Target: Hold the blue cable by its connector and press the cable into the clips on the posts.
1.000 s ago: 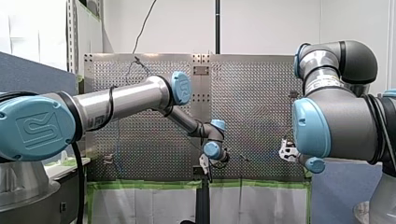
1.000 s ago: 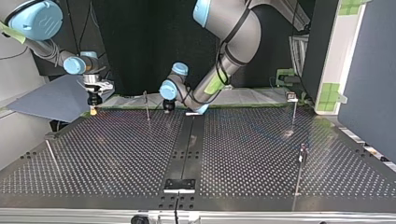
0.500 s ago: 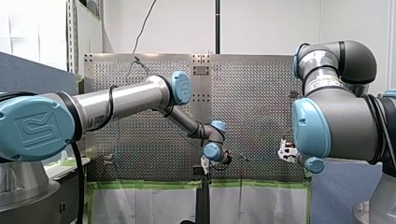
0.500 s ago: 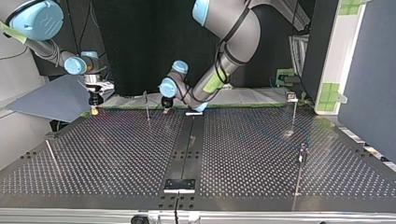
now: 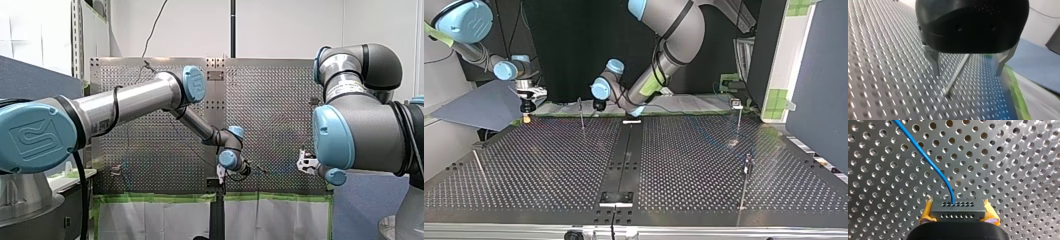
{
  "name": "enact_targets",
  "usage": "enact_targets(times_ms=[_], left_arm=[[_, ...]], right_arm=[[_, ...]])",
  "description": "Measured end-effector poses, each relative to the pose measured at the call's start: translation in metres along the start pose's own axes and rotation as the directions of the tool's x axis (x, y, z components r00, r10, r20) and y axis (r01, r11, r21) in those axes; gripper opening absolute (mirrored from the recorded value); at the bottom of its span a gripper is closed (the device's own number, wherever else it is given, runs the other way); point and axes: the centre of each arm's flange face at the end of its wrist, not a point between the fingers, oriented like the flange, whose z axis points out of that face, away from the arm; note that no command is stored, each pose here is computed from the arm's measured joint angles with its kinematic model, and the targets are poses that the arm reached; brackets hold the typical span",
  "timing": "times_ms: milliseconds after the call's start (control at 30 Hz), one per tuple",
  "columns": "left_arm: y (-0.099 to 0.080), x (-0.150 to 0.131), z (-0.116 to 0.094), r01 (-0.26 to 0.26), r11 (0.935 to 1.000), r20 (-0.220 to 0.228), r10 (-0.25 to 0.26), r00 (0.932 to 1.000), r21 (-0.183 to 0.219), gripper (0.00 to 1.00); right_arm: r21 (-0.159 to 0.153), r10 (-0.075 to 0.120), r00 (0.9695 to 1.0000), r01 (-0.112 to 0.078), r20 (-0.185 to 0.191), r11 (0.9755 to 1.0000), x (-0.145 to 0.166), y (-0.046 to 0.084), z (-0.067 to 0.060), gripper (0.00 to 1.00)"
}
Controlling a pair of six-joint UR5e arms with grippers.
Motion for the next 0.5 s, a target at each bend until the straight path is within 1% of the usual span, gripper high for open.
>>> enact_targets(times_ms=[133, 200, 333, 500], left_arm=[[-0.014, -0.009, -0.009, -0.004, 0.9993, 0.019, 0.004, 0.9998, 0.036, 1.00], [-0.020, -0.011, -0.014, -0.008, 0.9988, 0.017, 0.007, 0.9998, 0.049, 1.00], [-0.027, -0.006, -0.025, -0.020, 0.9983, -0.015, 0.021, 0.9997, 0.055, 1.00], [-0.032, 0.002, -0.032, -0.036, 0.9977, -0.048, 0.039, 0.9981, 0.057, 1.00]], right_arm=[[0.002, 0.000, 1.0000, 0.000, 0.005, 1.0000, -0.001, -0.002, 0.000, 0.00], [0.002, 0.000, 1.0000, 0.000, 0.007, 1.0000, -0.001, -0.002, 0.000, 0.00], [0.003, 0.001, 1.0000, -0.001, 0.009, 1.0000, -0.002, -0.003, -0.001, 0.00], [0.004, 0.001, 0.9999, -0.001, 0.010, 1.0000, -0.002, -0.004, 0.000, 0.00]])
